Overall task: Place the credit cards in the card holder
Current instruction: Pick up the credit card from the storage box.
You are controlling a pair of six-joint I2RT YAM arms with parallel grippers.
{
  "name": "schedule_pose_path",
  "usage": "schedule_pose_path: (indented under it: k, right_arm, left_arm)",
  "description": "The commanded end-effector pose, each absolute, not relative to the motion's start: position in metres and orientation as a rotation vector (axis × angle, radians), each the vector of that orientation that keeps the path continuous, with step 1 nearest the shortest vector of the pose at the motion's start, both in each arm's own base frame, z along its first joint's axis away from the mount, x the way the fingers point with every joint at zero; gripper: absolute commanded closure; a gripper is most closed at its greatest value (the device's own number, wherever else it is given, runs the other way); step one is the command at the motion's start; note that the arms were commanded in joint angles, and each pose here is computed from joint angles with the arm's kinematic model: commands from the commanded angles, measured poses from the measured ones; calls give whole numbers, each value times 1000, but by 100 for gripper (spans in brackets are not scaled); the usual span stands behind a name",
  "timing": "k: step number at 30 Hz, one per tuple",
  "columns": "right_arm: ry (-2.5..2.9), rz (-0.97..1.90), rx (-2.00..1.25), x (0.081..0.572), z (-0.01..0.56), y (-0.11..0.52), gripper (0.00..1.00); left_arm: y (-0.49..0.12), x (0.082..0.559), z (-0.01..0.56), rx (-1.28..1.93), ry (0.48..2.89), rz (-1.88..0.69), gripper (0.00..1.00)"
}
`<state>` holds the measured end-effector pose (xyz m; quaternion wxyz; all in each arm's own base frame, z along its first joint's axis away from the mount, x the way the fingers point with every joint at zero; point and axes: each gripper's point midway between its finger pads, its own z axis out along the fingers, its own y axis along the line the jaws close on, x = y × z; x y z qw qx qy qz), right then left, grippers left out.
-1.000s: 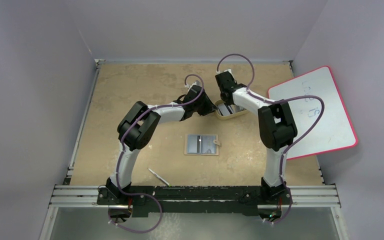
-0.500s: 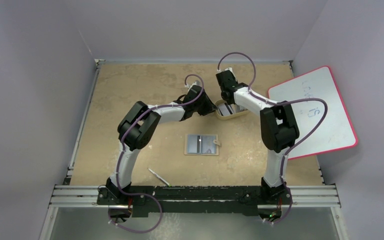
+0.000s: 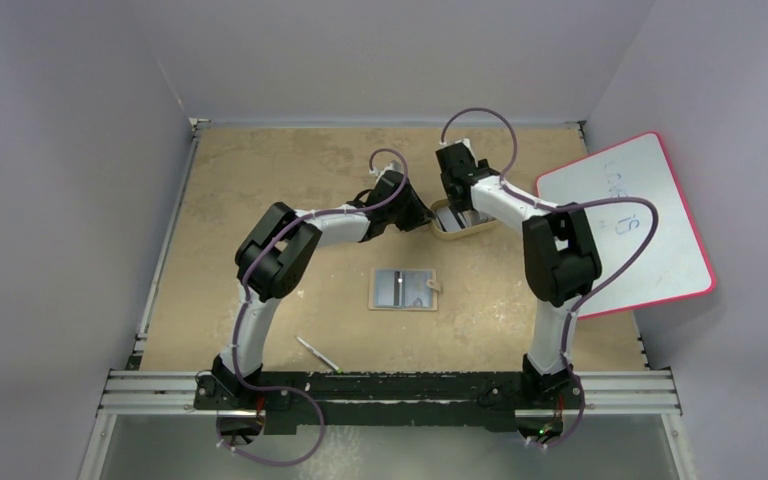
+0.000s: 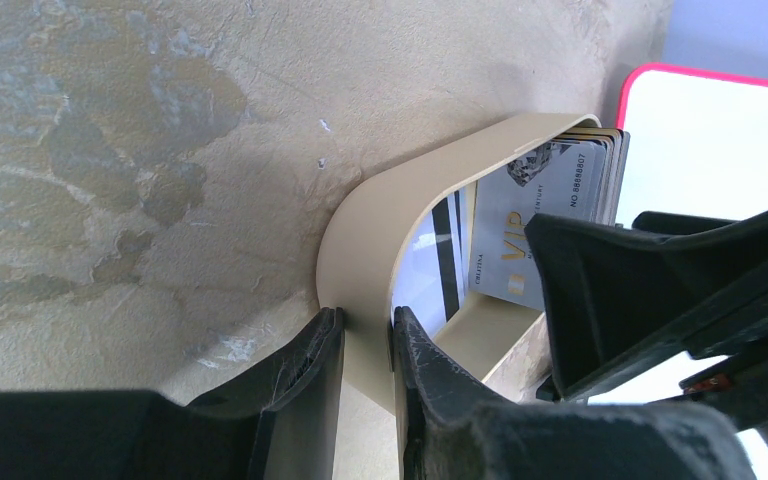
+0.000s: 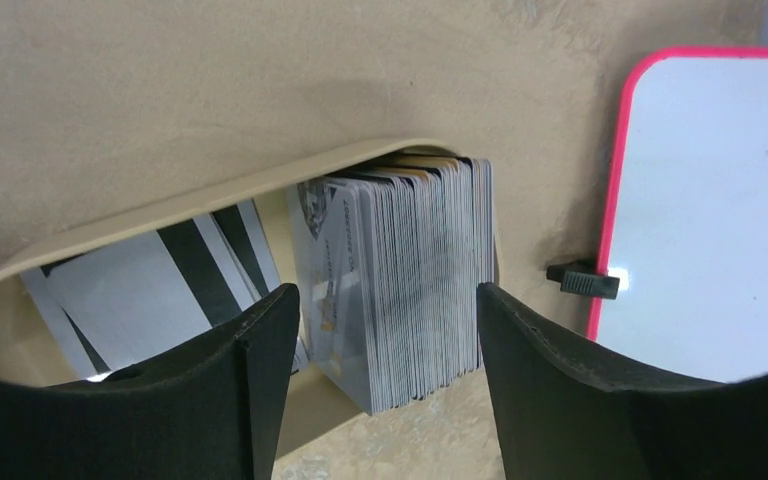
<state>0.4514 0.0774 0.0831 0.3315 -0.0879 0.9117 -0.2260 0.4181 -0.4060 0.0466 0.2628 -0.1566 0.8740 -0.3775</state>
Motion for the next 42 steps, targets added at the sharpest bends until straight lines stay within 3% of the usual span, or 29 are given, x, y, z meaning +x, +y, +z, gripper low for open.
schedule_pose_path:
  k: [1, 5, 12, 27, 33, 38, 42]
  right_arm:
    - [2396, -674, -185, 443, 82, 64, 33]
    - [2386, -737, -168, 441, 88, 57, 42]
    - [2347, -723, -173, 443, 116, 57, 69]
    - [2329, -647, -185, 448, 131, 65, 86]
    - [2326, -476, -228, 450, 141, 87, 100]
    - [2336, -333, -237, 446, 146, 104, 100]
    - [2325, -217, -253, 442, 155, 117, 100]
  left_arm:
    - [-394, 402, 10, -434, 2481, -939, 78]
    - [-394, 402, 9, -433, 2482, -937, 78]
    - [-393, 402, 8, -435, 2484, -935, 78]
    - [-394, 402, 7, -437, 2483, -937, 78]
    - [-395, 403, 9, -441, 2478, -948, 78]
    - [-400, 408, 23, -437, 2468, -986, 76]
    - [-402, 416, 58, -433, 2417, -1067, 67]
